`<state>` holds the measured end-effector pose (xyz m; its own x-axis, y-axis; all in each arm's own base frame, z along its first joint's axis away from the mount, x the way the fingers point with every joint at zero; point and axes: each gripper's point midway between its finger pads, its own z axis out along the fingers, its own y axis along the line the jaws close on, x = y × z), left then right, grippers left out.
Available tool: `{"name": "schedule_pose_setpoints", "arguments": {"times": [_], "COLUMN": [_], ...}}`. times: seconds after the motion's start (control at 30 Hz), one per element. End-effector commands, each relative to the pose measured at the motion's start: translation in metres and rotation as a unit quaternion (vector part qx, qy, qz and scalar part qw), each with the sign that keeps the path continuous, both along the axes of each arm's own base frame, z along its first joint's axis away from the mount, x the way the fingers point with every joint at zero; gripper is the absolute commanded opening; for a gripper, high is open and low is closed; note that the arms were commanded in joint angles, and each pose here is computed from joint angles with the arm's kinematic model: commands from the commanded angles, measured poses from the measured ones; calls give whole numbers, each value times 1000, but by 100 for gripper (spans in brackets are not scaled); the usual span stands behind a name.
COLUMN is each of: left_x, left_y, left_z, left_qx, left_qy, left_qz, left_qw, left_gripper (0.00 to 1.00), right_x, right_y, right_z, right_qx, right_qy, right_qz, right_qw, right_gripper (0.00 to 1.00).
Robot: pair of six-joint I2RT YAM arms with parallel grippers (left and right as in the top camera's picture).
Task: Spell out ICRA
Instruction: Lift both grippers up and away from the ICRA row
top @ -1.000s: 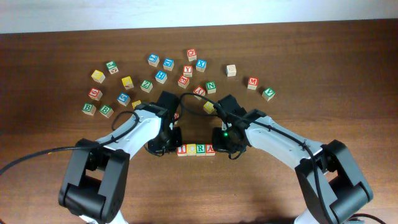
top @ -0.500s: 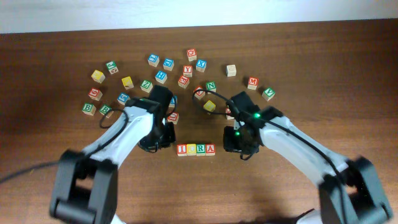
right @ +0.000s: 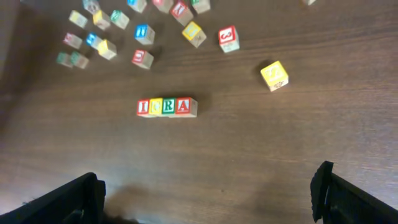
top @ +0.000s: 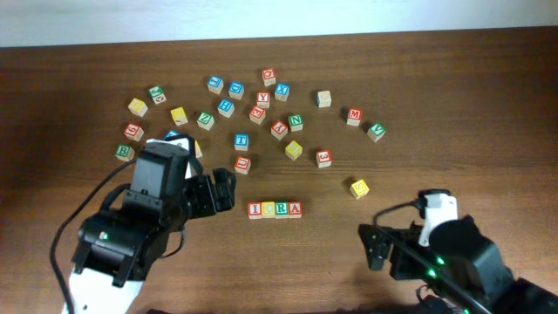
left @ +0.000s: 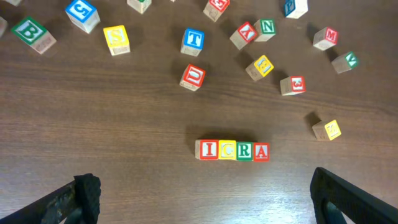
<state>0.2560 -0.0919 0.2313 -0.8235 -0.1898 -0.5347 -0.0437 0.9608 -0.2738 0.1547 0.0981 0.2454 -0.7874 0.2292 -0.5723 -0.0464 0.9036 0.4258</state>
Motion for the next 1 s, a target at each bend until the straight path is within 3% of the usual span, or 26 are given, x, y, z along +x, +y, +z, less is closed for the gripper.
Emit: {"name": "schedule_pose_setpoints", "arguments": {"times": [0.0, 0.27, 0.57, 0.73, 0.87, 0.97], "left_x": [3, 4, 4, 4, 4, 4], "left_y": [4, 3, 3, 3, 3, 3], "left_z": [3, 0, 0, 0, 0, 0], "left_qx": [7, 9, 9, 9, 9, 9], "left_qy": [-7, -1, -1, -1, -1, -1], "left_qz": [8, 8, 8, 8, 8, 8], "left_qw": [1000, 1000, 1000, 1000, 1000, 1000], "left_gripper": [99, 99, 99, 99, 99, 99], "right_x": [0, -14, -15, -18, -14, -8], "right_y": [-7, -18, -19, -40, -48, -47], "right_z": [6, -13, -13, -18, -10, 2], "right_qx": [0, -33, -32, -25, -14, -16], "right_qy": [-17, 26, 25, 48, -31, -147], "right_qz": [-16, -14, -15, -76, -65, -35], "right_qw": [1000, 999, 999, 996, 997, 988], "right_gripper": [98, 98, 98, 98, 98, 98]}}
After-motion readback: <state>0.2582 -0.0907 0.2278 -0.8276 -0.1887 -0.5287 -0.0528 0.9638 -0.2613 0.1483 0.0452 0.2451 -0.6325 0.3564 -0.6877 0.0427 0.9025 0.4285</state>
